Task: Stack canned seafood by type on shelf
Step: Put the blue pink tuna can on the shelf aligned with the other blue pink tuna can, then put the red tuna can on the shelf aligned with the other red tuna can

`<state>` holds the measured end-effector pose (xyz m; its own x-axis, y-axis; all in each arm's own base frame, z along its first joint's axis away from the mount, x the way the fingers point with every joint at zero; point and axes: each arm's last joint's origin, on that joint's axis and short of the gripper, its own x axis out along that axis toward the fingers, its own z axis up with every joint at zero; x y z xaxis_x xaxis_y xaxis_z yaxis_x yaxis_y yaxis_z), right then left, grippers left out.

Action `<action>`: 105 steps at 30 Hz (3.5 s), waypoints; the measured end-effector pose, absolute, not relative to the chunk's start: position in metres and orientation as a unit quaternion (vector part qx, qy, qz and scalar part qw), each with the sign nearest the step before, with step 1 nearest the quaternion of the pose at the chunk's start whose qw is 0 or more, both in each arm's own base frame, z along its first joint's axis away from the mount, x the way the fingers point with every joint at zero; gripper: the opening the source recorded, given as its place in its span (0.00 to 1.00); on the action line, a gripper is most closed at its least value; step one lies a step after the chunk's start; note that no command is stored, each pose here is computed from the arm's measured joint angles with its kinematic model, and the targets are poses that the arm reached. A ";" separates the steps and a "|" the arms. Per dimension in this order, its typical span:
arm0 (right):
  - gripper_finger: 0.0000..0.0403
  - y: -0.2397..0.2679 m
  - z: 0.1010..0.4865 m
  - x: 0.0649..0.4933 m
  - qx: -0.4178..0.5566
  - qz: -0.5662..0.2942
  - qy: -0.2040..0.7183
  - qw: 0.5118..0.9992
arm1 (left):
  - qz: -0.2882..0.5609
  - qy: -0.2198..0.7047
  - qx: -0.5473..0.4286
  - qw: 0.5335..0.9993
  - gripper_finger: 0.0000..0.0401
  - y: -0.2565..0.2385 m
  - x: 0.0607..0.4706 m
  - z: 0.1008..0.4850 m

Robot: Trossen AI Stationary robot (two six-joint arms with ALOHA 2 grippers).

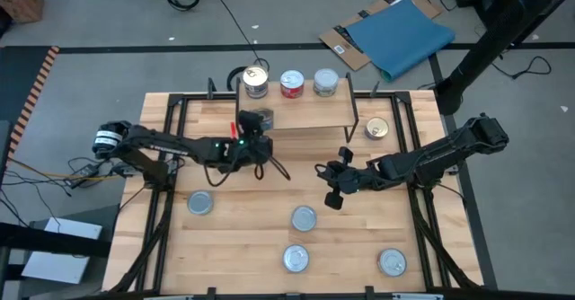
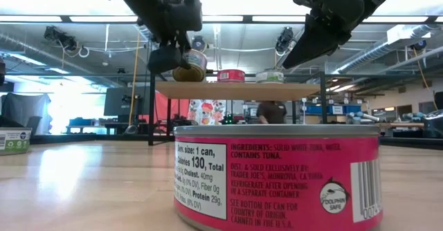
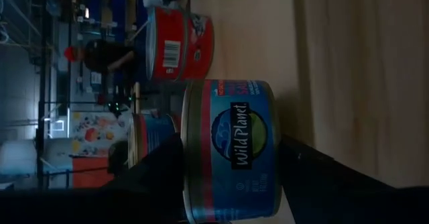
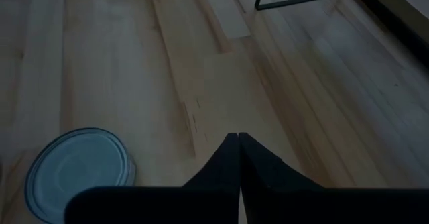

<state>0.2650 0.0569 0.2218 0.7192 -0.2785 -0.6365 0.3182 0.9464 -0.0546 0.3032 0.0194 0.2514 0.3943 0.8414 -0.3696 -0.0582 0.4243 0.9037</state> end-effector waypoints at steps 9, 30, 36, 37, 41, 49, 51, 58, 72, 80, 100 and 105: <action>0.02 0.057 0.222 0.265 0.030 -0.161 0.338 0.927 | 0.331 0.469 0.412 0.708 0.58 0.040 0.300 0.250; 0.02 0.057 0.222 0.265 0.029 -0.160 0.339 0.927 | 0.326 0.448 0.384 0.738 0.67 0.045 0.303 0.252; 0.02 0.060 0.221 0.264 0.029 -0.152 0.344 0.926 | 0.328 0.425 0.360 0.763 0.63 0.044 0.303 0.257; 0.02 0.061 0.221 0.264 0.032 -0.146 0.346 0.926 | 0.324 0.414 0.346 0.777 0.62 0.044 0.303 0.259; 0.02 0.066 0.221 0.262 0.048 -0.129 0.349 0.927 | 0.286 0.378 0.287 0.832 0.59 0.040 0.297 0.269; 0.05 0.082 0.220 0.258 0.064 -0.084 0.362 0.926 | 0.134 0.306 0.197 0.922 0.54 0.017 0.298 0.277; 0.06 0.085 0.219 0.257 0.074 -0.075 0.366 0.925 | 0.104 0.279 0.185 0.936 0.52 0.009 0.299 0.269; 0.08 0.094 0.213 0.247 0.148 -0.034 0.430 0.890 | 0.027 0.188 0.161 0.969 0.48 -0.018 0.294 0.238; 0.26 0.144 0.200 0.195 0.215 0.041 0.616 0.757 | 0.015 0.121 0.092 0.988 0.47 -0.032 0.282 0.218; 0.32 0.165 0.198 0.204 0.190 0.081 0.548 0.810 | -0.060 0.126 0.071 0.988 0.46 -0.038 0.282 0.216; 0.32 0.149 0.152 0.292 0.336 0.045 0.418 0.843 | -0.123 0.198 0.026 0.972 0.46 -0.059 0.274 0.202; 0.32 0.162 0.138 0.304 0.350 0.037 0.430 0.831 | -0.117 0.198 0.028 0.973 0.46 -0.063 0.273 0.202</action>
<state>0.3043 0.1621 0.1384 0.6268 0.3621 -0.6899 0.2397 0.7529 0.6129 0.2730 -0.0627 0.2025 0.8943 -0.2166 -0.3915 0.2390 0.9710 0.0088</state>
